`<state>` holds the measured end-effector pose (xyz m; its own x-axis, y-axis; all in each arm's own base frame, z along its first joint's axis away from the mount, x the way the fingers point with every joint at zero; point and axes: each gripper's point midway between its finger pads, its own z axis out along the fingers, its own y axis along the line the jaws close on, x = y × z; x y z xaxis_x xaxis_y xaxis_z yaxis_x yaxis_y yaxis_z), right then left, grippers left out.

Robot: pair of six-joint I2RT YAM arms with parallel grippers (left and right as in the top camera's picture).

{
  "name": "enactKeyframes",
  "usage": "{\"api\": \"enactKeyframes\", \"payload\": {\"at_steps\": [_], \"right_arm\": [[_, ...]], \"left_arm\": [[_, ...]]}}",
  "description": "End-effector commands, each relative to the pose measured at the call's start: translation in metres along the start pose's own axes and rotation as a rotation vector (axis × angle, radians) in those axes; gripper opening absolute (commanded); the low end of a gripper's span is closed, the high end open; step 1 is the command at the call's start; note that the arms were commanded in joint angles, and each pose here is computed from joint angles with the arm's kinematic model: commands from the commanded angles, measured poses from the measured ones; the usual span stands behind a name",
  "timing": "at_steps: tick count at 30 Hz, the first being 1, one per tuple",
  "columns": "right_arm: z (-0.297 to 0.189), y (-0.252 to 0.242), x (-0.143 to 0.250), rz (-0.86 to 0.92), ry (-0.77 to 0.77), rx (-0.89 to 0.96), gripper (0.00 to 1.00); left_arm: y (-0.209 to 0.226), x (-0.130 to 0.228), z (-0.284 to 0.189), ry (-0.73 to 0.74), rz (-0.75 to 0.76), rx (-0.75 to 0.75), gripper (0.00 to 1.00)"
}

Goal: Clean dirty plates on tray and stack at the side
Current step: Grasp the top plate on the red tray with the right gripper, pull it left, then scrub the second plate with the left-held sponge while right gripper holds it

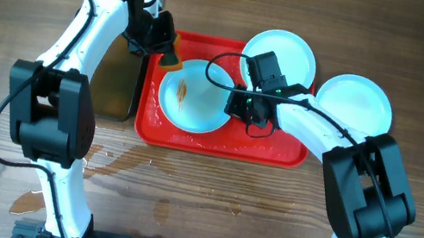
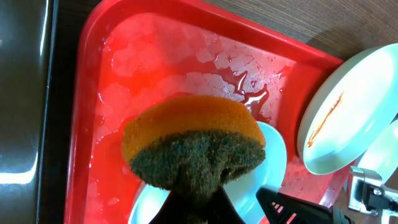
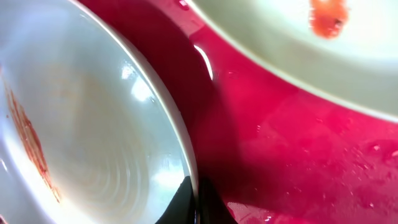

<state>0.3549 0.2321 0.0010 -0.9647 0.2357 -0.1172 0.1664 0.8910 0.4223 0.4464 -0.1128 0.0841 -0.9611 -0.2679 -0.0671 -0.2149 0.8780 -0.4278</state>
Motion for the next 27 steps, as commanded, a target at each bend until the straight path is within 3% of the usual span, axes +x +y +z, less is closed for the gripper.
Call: {"api": "enactKeyframes", "payload": {"at_steps": [1,3,4,10,13,20,21,22,27], "right_arm": [[0.004,-0.01,-0.006,0.073,-0.033,0.054,0.04],[0.002,-0.002,-0.013,0.011,-0.05,0.027,0.31],[-0.002,0.003,-0.017,-0.039,-0.057,0.023,0.32],[-0.016,0.019,-0.033,-0.287,-0.078,0.029,0.28],[-0.011,0.015,-0.031,-0.288,-0.07,0.045,0.13],[0.011,0.009,-0.016,-0.234,0.016,0.021,0.17],[0.014,0.008,-0.015,-0.232,0.02,0.024,0.15],[0.017,0.006,-0.014,-0.216,0.028,0.026,0.04],[0.017,0.002,-0.016,-0.182,0.049,-0.003,0.04]], "left_arm": [[-0.01,0.001,-0.012,-0.023,0.042,0.007,0.04],[-0.015,0.006,-0.009,-0.013,0.056,0.0,0.04],[-0.015,0.007,-0.007,-0.014,0.063,-0.016,0.04],[-0.017,0.013,-0.004,-0.008,0.078,-0.045,0.04],[-0.017,0.013,-0.004,-0.006,0.077,-0.046,0.04],[-0.013,0.014,0.004,0.014,0.074,-0.054,0.04],[-0.01,0.015,0.01,0.026,0.07,-0.06,0.04],[-0.007,0.016,0.015,0.039,0.077,-0.063,0.04],[0.003,0.021,0.036,0.099,0.248,-0.071,0.04]]}}
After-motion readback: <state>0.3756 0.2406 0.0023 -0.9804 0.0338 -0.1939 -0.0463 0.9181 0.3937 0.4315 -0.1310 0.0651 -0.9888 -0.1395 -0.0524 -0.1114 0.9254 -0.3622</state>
